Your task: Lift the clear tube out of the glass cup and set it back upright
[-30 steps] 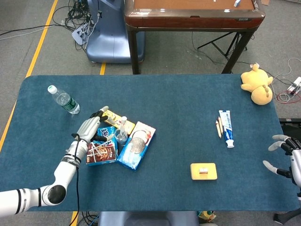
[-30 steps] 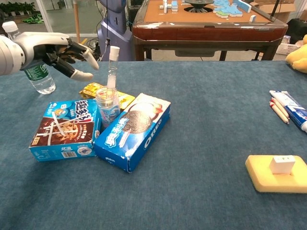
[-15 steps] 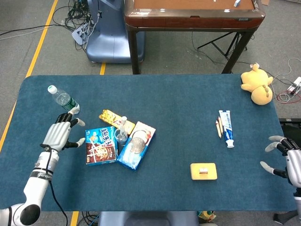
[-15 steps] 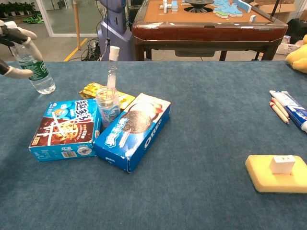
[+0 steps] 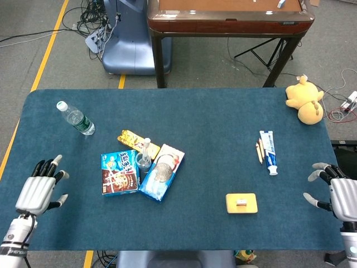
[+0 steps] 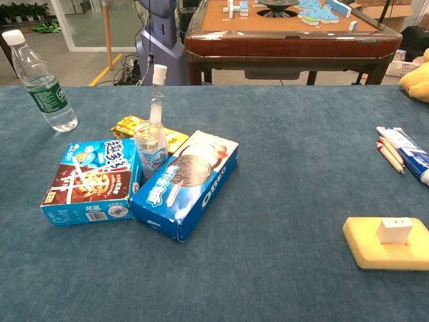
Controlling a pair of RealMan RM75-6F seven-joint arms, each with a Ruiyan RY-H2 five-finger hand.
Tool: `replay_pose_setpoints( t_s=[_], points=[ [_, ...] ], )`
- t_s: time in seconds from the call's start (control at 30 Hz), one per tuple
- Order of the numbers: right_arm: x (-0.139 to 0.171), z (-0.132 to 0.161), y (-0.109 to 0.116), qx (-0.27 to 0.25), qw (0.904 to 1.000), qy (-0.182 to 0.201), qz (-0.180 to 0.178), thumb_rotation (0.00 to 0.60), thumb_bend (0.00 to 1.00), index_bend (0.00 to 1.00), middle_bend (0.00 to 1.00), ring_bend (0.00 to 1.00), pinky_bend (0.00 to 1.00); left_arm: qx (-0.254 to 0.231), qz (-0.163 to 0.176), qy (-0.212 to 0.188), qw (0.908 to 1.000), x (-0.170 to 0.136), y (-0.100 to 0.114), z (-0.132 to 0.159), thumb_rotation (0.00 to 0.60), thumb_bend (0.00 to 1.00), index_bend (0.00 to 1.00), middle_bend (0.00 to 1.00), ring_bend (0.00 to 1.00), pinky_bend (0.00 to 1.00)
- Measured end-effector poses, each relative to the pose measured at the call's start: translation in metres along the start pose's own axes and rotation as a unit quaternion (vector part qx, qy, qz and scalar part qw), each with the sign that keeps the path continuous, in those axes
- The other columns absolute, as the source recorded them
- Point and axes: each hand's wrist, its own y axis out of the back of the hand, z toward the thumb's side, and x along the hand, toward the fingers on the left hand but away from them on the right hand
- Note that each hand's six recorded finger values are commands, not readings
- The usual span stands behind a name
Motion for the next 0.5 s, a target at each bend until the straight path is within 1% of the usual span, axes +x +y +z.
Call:
replay_pose_setpoints(
  t_s=[0.1, 0.23, 0.4, 0.5],
  points=[
    [0.000, 0.000, -0.002, 0.003, 1.0000, -0.001, 0.002, 0.600, 0.01, 0.53, 0.33, 0.27, 0.50, 0.018, -0.007, 0.015, 0.9997, -0.019, -0.009, -0.007, 0.600, 0.28, 0.35, 0.00, 0.00, 0.00],
    [-0.001, 0.000, -0.006, 0.006, 1.0000, -0.002, 0.006, 0.600, 0.01, 0.53, 0.33, 0.27, 0.50, 0.006, -0.011, 0.020, 0.9997, -0.035, -0.018, -0.009, 0.600, 0.28, 0.35, 0.00, 0.00, 0.00],
    [-0.003, 0.001, -0.010, 0.009, 0.9999, -0.002, 0.014, 0.600, 0.01, 0.53, 0.33, 0.27, 0.50, -0.014, -0.001, 0.015, 0.9998, -0.041, -0.019, -0.009, 0.600, 0.28, 0.36, 0.00, 0.00, 0.00],
    [-0.005, -0.001, -0.012, 0.011, 0.9998, -0.004, 0.017, 0.600, 0.01, 0.53, 0.33, 0.27, 0.50, -0.016, -0.002, 0.017, 0.9997, -0.041, -0.020, -0.010, 0.600, 0.28, 0.36, 0.00, 0.00, 0.00]
  ],
)
